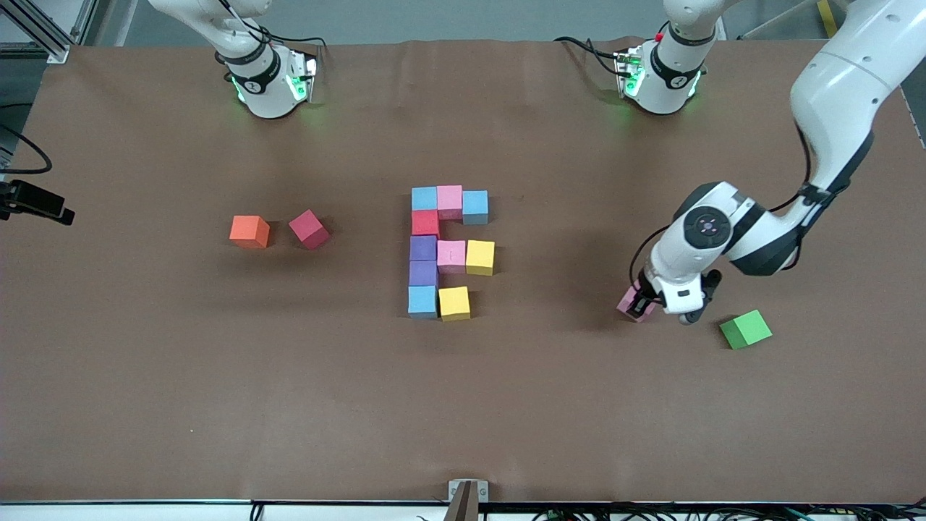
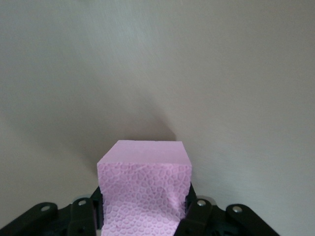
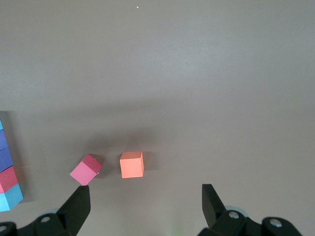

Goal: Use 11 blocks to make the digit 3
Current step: 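Carry the pink cube to the group beside the yellow cube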

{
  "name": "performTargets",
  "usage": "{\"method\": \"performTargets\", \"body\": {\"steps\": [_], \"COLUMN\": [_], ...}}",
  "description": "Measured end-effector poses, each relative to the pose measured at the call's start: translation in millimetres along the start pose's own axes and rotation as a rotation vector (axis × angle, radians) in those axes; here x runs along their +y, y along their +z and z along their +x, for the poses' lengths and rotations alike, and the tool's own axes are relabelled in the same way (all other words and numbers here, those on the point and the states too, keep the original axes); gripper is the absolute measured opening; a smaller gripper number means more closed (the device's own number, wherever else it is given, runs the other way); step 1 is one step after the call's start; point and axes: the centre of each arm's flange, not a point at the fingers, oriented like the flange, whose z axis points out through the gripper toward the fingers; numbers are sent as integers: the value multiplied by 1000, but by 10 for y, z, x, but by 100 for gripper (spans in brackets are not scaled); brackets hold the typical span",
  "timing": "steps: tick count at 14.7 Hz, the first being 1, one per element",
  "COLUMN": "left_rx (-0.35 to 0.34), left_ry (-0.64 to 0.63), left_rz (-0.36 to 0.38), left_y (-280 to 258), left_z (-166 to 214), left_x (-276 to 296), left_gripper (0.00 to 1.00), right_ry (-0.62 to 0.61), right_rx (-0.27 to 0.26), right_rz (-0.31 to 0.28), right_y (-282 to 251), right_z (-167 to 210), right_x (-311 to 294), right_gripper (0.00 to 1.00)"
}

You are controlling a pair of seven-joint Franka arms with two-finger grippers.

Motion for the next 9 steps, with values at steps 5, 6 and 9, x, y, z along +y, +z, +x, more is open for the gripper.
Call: {"method": "performTargets", "body": {"steps": [5,6,9], "left_rx": [-21,-25,-55], "left_ry": [-303,-342,-438], "left_rz": [-5,-1,0], "left_y": [1,30,52], "left_z": [-700,-860,-1324], "left_x": [524,587,765], "left_gripper": [59,59,59], "right_ry": [10,11,10], "right_rx": [-39,-42,-43], "right_rz": [2,2,3], "right_y": [57,66,71], "right_z": [-34,-34,-33], "right_x": [51,59,55], "right_gripper": [100,100,100]}}
